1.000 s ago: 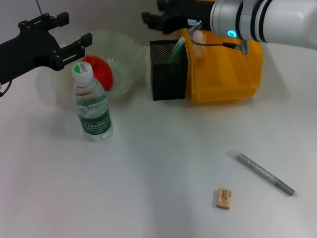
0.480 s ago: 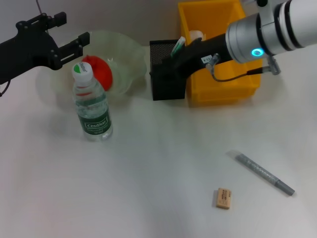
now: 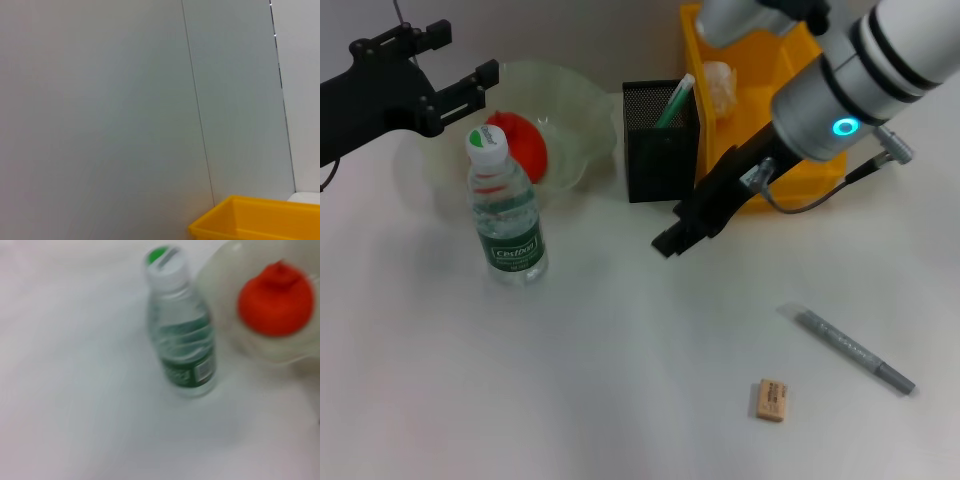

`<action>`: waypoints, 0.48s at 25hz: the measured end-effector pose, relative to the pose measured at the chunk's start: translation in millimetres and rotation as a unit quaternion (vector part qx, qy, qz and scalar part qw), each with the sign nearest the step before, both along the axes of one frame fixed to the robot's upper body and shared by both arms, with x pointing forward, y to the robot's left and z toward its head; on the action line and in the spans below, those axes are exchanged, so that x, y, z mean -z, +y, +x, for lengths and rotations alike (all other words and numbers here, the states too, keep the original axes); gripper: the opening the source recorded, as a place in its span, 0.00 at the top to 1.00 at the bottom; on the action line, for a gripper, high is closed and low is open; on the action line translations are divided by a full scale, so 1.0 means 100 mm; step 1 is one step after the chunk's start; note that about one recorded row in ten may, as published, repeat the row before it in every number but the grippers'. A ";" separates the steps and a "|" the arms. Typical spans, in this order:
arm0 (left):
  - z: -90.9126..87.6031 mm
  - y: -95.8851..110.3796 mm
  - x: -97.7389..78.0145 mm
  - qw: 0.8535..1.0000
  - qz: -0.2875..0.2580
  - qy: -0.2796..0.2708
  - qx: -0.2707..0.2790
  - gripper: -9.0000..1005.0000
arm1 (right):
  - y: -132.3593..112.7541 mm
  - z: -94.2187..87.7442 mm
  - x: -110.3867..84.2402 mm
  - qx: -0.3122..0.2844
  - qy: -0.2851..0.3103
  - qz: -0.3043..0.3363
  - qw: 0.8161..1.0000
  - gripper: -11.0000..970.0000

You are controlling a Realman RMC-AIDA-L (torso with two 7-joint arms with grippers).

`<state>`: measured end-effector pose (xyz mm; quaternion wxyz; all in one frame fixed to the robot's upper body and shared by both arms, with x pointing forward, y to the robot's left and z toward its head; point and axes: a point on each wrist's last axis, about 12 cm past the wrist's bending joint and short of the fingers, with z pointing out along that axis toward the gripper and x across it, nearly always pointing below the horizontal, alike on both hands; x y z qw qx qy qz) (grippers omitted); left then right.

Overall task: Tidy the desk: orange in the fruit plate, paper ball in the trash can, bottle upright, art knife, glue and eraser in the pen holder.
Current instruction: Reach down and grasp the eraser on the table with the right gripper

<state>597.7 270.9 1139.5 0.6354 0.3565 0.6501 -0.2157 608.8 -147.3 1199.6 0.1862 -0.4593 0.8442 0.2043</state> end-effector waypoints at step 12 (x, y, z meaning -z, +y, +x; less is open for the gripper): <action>0.00 0.01 0.02 1.000 -0.013 0.004 -0.009 0.31 | 0.34 -0.23 0.18 -0.061 0.088 -0.123 0.987 0.28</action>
